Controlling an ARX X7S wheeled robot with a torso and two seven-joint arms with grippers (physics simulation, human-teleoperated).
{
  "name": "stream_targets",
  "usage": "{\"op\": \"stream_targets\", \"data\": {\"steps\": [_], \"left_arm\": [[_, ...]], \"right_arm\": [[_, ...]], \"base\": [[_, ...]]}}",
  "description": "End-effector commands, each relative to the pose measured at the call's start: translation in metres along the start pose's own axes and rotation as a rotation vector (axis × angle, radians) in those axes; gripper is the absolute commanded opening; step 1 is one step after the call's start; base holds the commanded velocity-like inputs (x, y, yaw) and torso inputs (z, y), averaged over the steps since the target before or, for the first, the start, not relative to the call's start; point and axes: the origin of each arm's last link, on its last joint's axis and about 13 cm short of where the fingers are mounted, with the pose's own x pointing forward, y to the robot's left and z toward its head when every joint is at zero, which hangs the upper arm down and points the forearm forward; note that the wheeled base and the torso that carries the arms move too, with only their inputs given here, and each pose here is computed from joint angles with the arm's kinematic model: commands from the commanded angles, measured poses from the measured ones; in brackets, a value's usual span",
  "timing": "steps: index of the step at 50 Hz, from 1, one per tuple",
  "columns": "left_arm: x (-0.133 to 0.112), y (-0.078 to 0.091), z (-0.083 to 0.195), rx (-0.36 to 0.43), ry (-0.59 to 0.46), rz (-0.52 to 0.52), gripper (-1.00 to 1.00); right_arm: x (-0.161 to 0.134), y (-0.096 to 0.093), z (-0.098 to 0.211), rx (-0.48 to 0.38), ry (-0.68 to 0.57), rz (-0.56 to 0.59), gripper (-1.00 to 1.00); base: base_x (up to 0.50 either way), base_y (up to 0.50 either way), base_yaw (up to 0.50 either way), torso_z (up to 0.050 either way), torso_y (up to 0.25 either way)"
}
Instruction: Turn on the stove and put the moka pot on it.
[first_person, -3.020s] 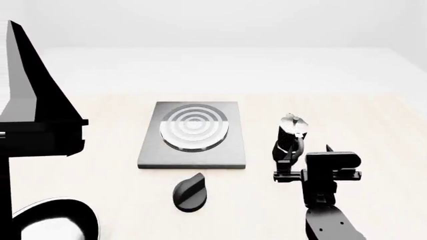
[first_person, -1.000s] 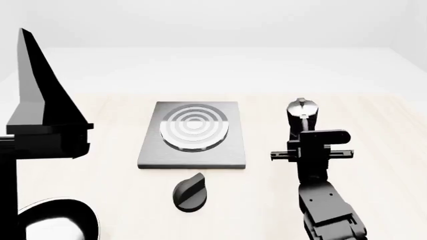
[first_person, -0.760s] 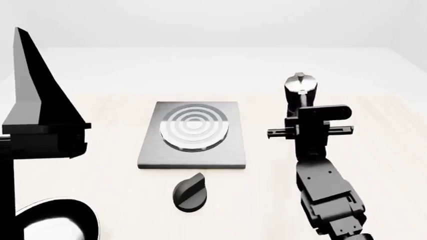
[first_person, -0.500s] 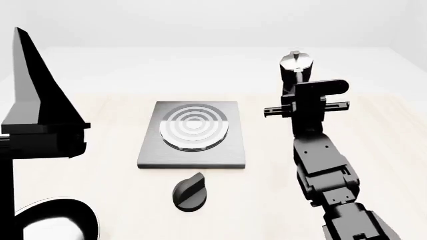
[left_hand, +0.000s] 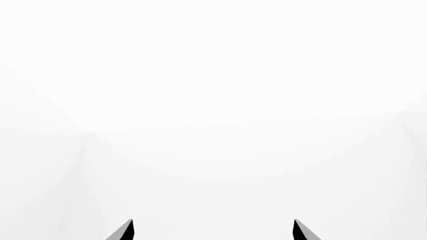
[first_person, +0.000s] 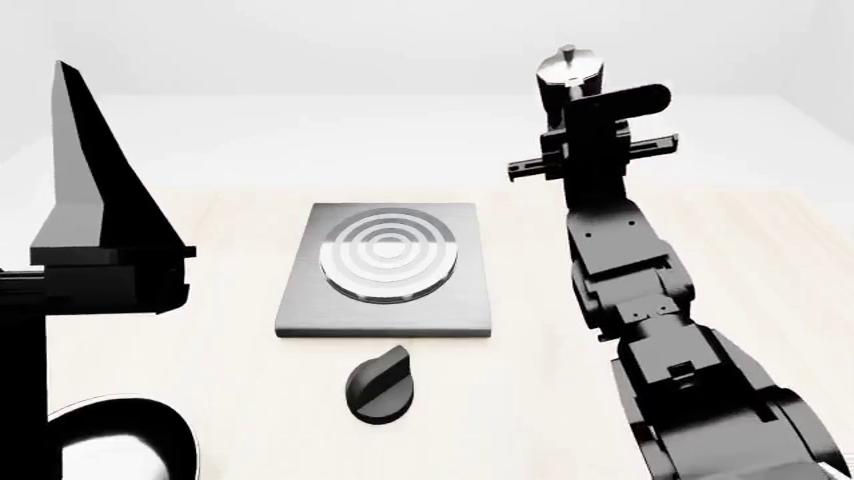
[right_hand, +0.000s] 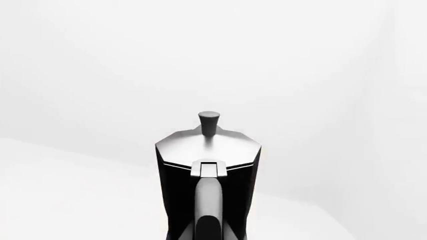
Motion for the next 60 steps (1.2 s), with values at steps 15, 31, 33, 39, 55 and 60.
{"op": "stream_targets", "data": {"steps": [15,31,33,39,55,60], "left_arm": [[0.001,0.000,0.003,-0.002,-0.004,0.004,1.00],[-0.001,0.001,0.002,-0.006,0.001,0.004,1.00],[0.000,0.001,0.002,-0.004,0.001,0.003,1.00],[-0.001,0.001,0.002,-0.005,0.005,0.005,1.00],[0.000,0.002,0.004,-0.009,0.001,0.006,1.00],[0.000,0.001,0.004,-0.010,0.000,0.003,1.00]], "right_arm": [[0.007,0.030,0.039,0.083,-0.201,0.222,-1.00],[-0.001,0.047,0.038,0.199,-0.273,0.332,-1.00],[-0.001,0.050,0.040,0.214,-0.278,0.347,-1.00],[-0.004,0.056,0.040,0.260,-0.274,0.363,-1.00],[-0.022,0.085,0.032,0.373,-0.215,0.394,-1.00],[-0.027,0.092,0.028,0.385,-0.201,0.407,-1.00]], "base": [[0.00,0.00,0.00,0.000,0.001],[0.00,0.00,0.00,0.000,0.001],[0.00,0.00,0.00,0.000,0.000],[0.00,0.00,0.00,0.003,0.002],[0.00,0.00,0.00,0.000,0.001],[0.00,0.00,0.00,0.000,0.002]]}}
